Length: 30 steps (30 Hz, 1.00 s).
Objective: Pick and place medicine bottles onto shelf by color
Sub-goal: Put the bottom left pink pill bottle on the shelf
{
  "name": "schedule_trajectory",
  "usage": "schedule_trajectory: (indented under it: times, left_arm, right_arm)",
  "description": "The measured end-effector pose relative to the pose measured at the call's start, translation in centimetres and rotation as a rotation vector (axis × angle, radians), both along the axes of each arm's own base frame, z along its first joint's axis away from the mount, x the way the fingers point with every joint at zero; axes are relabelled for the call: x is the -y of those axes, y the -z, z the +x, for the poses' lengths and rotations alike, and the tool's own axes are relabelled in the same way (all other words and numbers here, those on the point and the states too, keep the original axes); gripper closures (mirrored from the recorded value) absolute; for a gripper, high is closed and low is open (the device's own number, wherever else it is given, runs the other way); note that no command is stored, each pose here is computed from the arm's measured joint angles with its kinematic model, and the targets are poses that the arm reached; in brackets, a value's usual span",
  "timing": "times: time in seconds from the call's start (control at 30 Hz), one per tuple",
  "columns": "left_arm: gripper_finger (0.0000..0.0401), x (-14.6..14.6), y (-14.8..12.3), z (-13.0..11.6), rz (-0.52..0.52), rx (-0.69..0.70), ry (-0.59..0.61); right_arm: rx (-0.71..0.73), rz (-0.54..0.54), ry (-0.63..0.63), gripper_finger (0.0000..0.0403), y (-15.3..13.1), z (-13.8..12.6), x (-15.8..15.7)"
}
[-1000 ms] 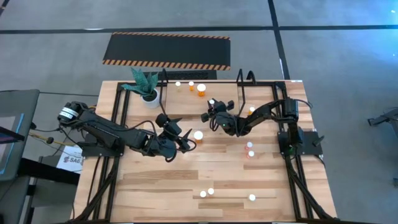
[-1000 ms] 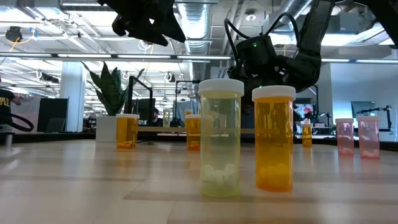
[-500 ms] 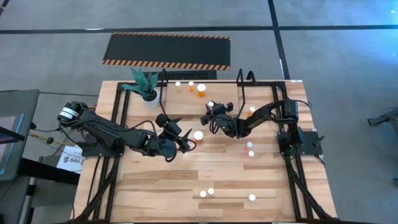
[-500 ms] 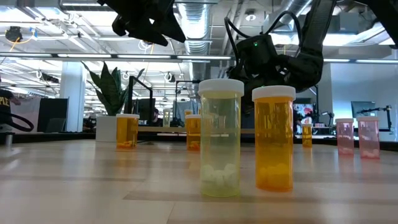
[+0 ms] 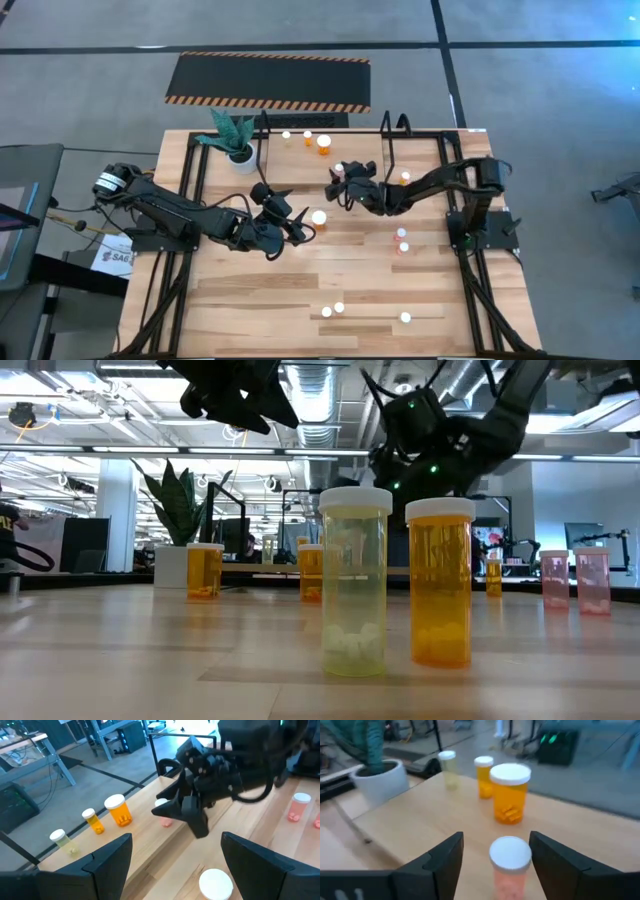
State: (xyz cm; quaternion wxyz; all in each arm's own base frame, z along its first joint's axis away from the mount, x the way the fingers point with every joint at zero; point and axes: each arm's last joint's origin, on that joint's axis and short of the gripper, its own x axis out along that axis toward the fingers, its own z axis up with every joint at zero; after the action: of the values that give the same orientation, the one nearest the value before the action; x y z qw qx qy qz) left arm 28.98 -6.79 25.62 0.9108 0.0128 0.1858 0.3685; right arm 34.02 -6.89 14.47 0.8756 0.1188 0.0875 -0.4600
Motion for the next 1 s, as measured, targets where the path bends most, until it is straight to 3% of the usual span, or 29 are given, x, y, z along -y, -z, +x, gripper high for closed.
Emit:
schedule_trajectory:
  times: [0.53,0.67,1.0]
  left_arm:
    - [0.0108,0.1,0.0,0.1,-0.034,0.008,0.020]
    - [0.0108,0.1,0.1,0.1,-0.059,0.011,0.036]
    - [0.0108,0.1,0.1,0.0,-0.071,0.014,0.033]
  right_arm:
    - [0.074,0.401,-0.204,0.0152,-4.7,-3.6,2.7]
    - [0.037,0.502,-0.246,0.0152,-5.0,-4.2,4.0]
    - [-0.085,0.507,-0.258,0.0152,-7.5,-2.4,5.3]
